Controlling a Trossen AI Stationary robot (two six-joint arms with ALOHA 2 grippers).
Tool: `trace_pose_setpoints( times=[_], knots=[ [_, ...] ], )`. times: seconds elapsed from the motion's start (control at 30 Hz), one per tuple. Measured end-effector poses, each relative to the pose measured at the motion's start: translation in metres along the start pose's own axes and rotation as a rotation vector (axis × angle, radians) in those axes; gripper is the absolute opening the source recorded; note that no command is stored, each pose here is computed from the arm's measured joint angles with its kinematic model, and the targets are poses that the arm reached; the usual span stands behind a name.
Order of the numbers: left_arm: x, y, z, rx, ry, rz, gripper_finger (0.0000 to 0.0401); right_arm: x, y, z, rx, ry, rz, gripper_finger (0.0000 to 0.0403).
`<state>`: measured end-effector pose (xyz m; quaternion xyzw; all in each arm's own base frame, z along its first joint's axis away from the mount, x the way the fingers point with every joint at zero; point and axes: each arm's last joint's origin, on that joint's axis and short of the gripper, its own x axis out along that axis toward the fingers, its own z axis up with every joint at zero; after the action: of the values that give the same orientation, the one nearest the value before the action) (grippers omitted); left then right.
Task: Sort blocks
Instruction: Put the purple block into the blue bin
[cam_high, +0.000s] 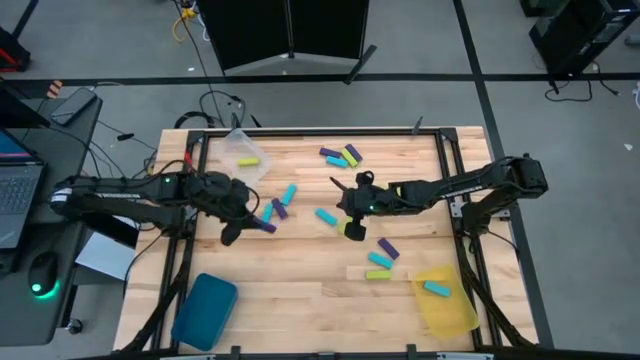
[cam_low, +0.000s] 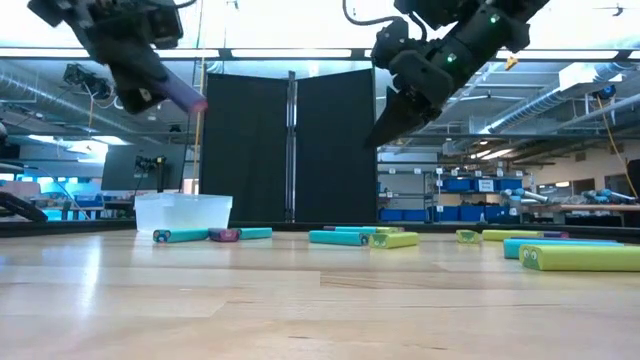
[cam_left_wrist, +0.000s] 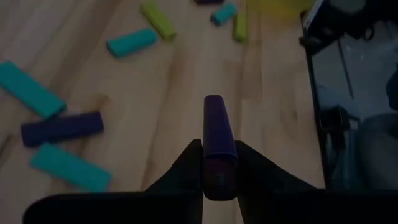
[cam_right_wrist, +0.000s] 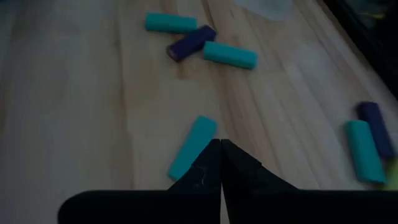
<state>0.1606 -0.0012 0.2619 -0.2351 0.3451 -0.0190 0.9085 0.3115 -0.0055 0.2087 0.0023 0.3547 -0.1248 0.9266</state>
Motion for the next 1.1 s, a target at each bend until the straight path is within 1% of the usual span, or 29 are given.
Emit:
trace_pose_setpoints(
  times=[0.13, 0.23, 0.3, 0.4, 0.5, 0.63, 0.77, 0.87, 0.97, 1.1],
  knots=[
    [-0.013, -0.015, -0.002, -0.072, 0.099, 0.019, 0.0065, 0.003, -0.006, -0.003, -0.001, 0.004, 0.012, 0.0011],
    [-0.022, -0.023, -0.011, -0.150, 0.222, 0.053, 0.0065, 0.003, -0.007, -0.003, -0.018, 0.003, 0.014, 0.0007],
    [-0.025, -0.027, -0.019, -0.210, 0.323, 0.097, 0.0065, 0.003, -0.009, -0.003, -0.028, 0.005, 0.027, 0.0008],
    [-0.024, -0.032, -0.031, -0.263, 0.468, 0.168, 0.0065, 0.004, -0.011, -0.003, -0.038, 0.006, 0.035, 0.0010],
    [-0.018, -0.038, -0.039, -0.292, 0.581, 0.200, 0.0065, 0.005, -0.015, -0.002, -0.041, 0.005, 0.043, 0.0010],
    [-0.005, -0.047, -0.046, -0.284, 0.708, 0.196, 0.0065, 0.006, -0.021, -0.002, -0.031, 0.006, 0.048, 0.0010],
    [0.009, -0.053, -0.051, -0.229, 0.789, 0.195, 0.0065, 0.006, -0.023, -0.002, -0.035, 0.007, 0.043, 0.0010],
    [0.018, -0.060, -0.053, -0.219, 0.849, 0.123, 0.0065, 0.006, -0.022, -0.002, -0.044, 0.007, 0.044, 0.0010],
    [0.017, -0.068, -0.051, -0.205, 0.891, 0.098, 0.0065, 0.006, -0.023, -0.002, -0.049, 0.007, 0.046, 0.0010],
    [0.009, -0.082, -0.039, -0.170, 0.884, 0.077, 0.0065, 0.006, -0.023, -0.002, -0.055, 0.007, 0.046, 0.0010]
  ],
)
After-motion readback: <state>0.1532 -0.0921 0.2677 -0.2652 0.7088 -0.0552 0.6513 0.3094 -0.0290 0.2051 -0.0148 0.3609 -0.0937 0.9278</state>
